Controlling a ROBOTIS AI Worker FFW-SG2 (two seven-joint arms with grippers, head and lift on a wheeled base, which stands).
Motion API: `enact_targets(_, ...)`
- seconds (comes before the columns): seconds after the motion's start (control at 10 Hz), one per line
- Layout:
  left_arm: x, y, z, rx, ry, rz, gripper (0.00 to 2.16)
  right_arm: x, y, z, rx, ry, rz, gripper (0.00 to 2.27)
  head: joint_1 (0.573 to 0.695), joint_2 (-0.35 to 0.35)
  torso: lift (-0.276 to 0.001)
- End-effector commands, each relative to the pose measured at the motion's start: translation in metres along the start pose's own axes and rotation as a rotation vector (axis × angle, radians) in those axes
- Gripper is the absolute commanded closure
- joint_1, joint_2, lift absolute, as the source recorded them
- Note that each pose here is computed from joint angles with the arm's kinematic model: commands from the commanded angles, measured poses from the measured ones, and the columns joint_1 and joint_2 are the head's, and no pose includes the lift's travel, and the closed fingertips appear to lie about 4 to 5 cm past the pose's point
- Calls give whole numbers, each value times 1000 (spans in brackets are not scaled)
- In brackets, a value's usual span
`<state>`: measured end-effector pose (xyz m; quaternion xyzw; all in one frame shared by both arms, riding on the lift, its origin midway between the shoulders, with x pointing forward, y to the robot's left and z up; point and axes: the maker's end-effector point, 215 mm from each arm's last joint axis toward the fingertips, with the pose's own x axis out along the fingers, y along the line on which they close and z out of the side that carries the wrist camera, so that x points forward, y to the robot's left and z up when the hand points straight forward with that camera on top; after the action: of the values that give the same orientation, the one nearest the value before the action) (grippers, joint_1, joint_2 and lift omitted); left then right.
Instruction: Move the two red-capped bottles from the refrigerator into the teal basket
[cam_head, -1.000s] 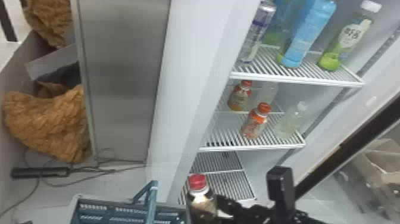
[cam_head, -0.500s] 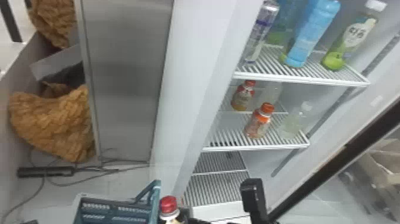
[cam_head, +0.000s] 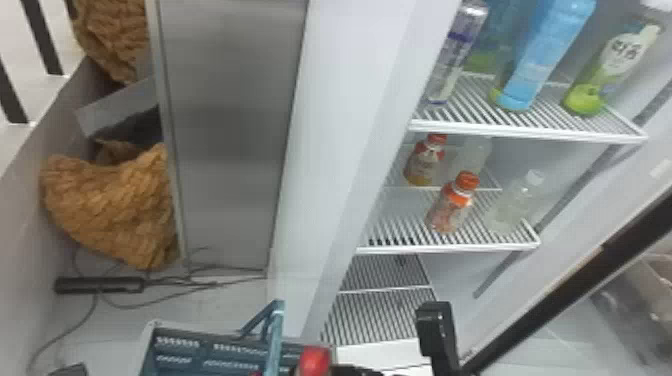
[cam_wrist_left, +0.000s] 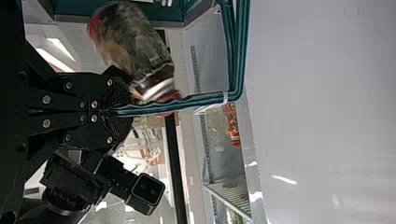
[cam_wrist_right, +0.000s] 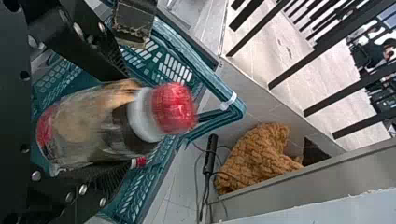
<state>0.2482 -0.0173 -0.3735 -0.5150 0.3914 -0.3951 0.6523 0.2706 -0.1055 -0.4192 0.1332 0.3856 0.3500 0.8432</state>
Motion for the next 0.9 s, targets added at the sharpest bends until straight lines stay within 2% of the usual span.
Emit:
enact_targets(0.0, 0, 0, 0, 0, 1, -1, 1164, 3, -8, 11, -10, -48, 3, 233, 695, -286, -224)
enact_targets(0.3, 1, 0, 1, 3, 2, -1, 1164, 1, -31, 30, -33, -131, -21, 223, 695, -288, -224)
enact_targets(0.8, 2, -1, 0, 5, 6, -3, 1164, -29, -62, 93, -201, -314, -144, 223, 695, -337, -224)
